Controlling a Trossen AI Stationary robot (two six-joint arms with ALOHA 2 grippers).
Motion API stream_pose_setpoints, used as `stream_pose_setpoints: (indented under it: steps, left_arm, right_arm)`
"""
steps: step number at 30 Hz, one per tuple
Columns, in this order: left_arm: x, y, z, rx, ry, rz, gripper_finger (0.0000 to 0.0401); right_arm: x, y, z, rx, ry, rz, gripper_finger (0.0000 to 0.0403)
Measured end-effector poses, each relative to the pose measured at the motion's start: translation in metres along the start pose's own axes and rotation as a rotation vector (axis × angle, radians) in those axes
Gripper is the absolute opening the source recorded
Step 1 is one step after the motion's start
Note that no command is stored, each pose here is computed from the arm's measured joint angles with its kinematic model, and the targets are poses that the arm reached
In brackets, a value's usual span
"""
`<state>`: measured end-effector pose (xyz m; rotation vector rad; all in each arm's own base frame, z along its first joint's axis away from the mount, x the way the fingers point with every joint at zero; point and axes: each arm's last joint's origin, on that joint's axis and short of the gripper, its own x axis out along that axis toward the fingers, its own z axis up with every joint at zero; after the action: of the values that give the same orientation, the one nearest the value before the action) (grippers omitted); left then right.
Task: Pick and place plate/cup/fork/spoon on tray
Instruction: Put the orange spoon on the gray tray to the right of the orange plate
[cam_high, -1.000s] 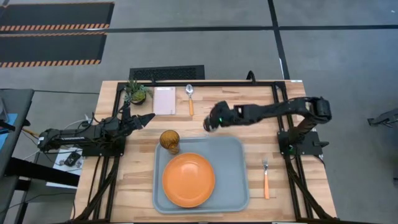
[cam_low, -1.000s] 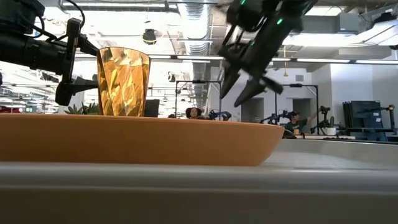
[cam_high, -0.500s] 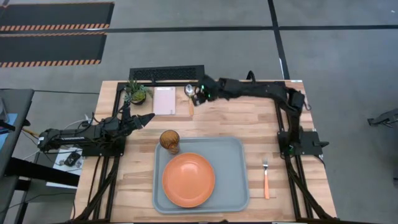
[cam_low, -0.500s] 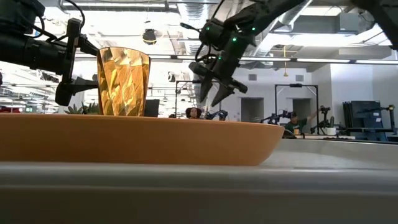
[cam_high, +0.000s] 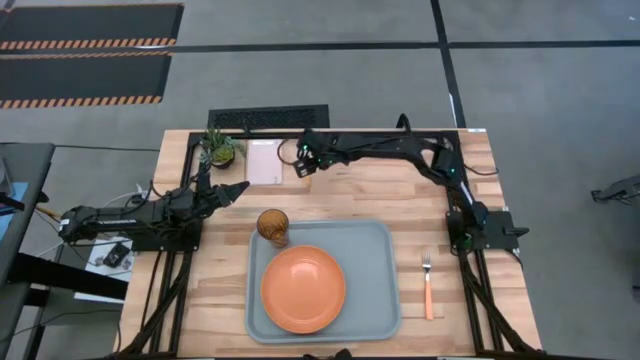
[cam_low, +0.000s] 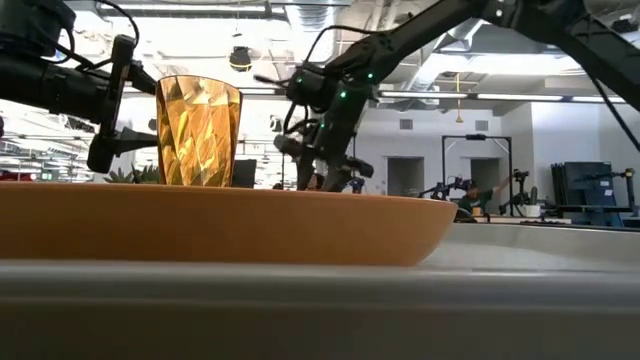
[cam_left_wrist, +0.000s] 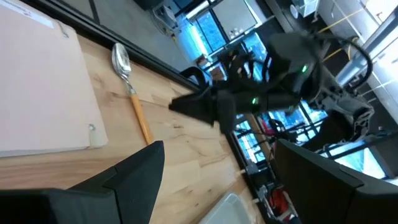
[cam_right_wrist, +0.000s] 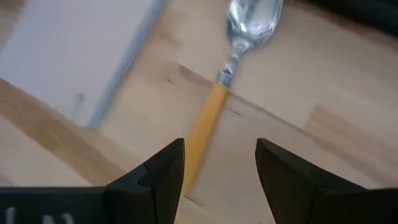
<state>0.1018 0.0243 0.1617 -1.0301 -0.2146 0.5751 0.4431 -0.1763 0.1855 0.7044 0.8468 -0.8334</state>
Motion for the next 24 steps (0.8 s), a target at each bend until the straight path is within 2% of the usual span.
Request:
stream_pose_setpoints:
  steps: [4,12,15,19,24]
  left_arm:
    - [0.001,0.001,0.0,0.004,-0.018,0.022,0.029]
    - [0.002,0.001,-0.001,-0.035,0.002,0.016,0.029]
    - [0.001,-0.004,0.002,-0.063,-0.006,-0.017,0.029]
    - [0.0,-0.02,0.016,-0.109,-0.069,-0.009,0.029]
    - [0.006,-0.051,0.042,-0.08,-0.109,0.099,0.029]
  right_arm:
    - [0.01,0.003,0.0,0.027,-0.02,-0.069,0.0218]
    - [0.0,0.021,-0.011,-0.076,0.056,-0.11,0.0218]
    - [-0.033,0.021,-0.005,-0.136,0.05,-0.129,0.0211]
    - [-0.083,0.007,0.002,-0.223,0.063,-0.192,0.0198]
    - [-0.154,-0.015,0.013,-0.261,0.018,-0.216,0.0178]
